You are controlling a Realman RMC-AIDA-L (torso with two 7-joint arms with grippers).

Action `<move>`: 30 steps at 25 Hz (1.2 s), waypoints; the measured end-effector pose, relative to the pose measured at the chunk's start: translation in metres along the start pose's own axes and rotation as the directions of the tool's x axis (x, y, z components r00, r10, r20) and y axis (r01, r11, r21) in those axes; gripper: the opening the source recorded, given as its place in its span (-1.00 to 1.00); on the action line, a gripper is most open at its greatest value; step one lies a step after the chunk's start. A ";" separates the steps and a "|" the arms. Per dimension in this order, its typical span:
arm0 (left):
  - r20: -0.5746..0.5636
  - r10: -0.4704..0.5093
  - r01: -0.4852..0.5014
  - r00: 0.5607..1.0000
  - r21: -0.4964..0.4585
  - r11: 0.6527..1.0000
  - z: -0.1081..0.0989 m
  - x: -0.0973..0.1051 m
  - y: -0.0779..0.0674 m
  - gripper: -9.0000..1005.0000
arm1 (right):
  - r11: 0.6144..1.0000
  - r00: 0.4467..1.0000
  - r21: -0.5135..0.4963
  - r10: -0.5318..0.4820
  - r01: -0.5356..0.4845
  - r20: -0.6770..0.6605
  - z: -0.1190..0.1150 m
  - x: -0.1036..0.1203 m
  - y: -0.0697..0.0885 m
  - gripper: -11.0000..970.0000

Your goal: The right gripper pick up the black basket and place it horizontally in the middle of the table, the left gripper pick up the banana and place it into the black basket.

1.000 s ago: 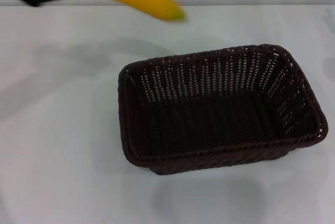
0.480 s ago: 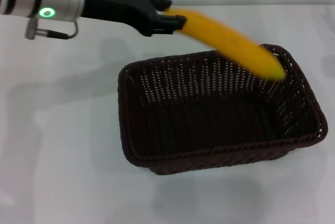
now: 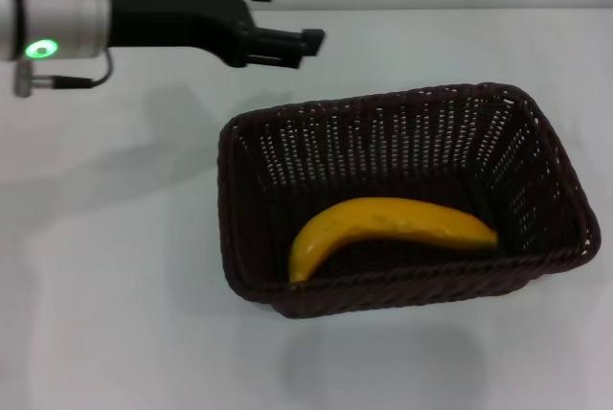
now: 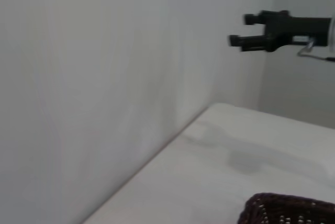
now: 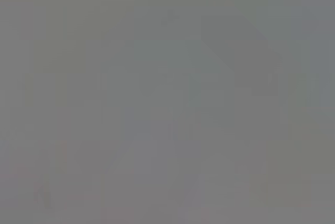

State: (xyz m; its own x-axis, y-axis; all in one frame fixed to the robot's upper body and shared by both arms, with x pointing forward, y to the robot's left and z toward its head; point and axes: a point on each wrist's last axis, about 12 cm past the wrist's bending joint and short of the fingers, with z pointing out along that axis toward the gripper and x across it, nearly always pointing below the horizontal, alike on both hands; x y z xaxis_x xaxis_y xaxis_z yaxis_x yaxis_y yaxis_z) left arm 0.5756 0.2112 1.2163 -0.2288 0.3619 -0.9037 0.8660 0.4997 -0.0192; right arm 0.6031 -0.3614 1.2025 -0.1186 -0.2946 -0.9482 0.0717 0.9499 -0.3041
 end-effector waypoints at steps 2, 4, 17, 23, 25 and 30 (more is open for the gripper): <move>0.038 0.001 0.000 0.999 -0.033 0.999 -0.015 0.011 0.001 0.53 | 0.999 0.999 -0.015 0.030 -0.031 -0.037 0.002 -0.005 -0.009 0.77; 0.093 -0.001 0.007 0.996 -0.061 0.998 -0.030 0.022 0.003 0.60 | 0.997 0.995 -0.038 0.071 -0.074 -0.074 0.004 -0.010 -0.021 0.77; 0.443 -0.012 0.153 0.896 -0.284 0.946 -0.124 0.150 0.000 0.74 | 0.888 0.913 -0.268 0.403 -0.374 0.064 -0.036 0.013 -0.109 0.77; 0.529 0.077 0.232 0.845 -0.493 0.839 -0.167 0.204 -0.016 0.74 | 0.914 0.897 -0.201 0.391 -0.353 0.206 -0.062 0.070 -0.103 0.77; 0.544 0.109 0.266 0.832 -0.563 0.782 -0.176 0.220 -0.022 0.74 | 0.921 0.885 -0.181 0.383 -0.345 0.263 -0.069 0.091 -0.094 0.77; 0.551 0.192 0.330 0.812 -0.705 0.627 -0.190 0.247 -0.034 0.74 | 0.941 0.867 -0.104 0.338 -0.322 0.366 -0.084 0.129 -0.064 0.77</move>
State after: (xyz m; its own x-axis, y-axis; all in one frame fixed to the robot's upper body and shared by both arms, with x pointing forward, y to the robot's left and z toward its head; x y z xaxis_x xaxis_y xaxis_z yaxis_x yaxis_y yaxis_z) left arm 0.4047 0.4329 1.0756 0.2253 -0.0433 -0.9733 0.1541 0.9880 -0.0083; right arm 0.5004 -0.4519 1.1071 0.2842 0.0272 -0.9584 0.0029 0.9996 0.0292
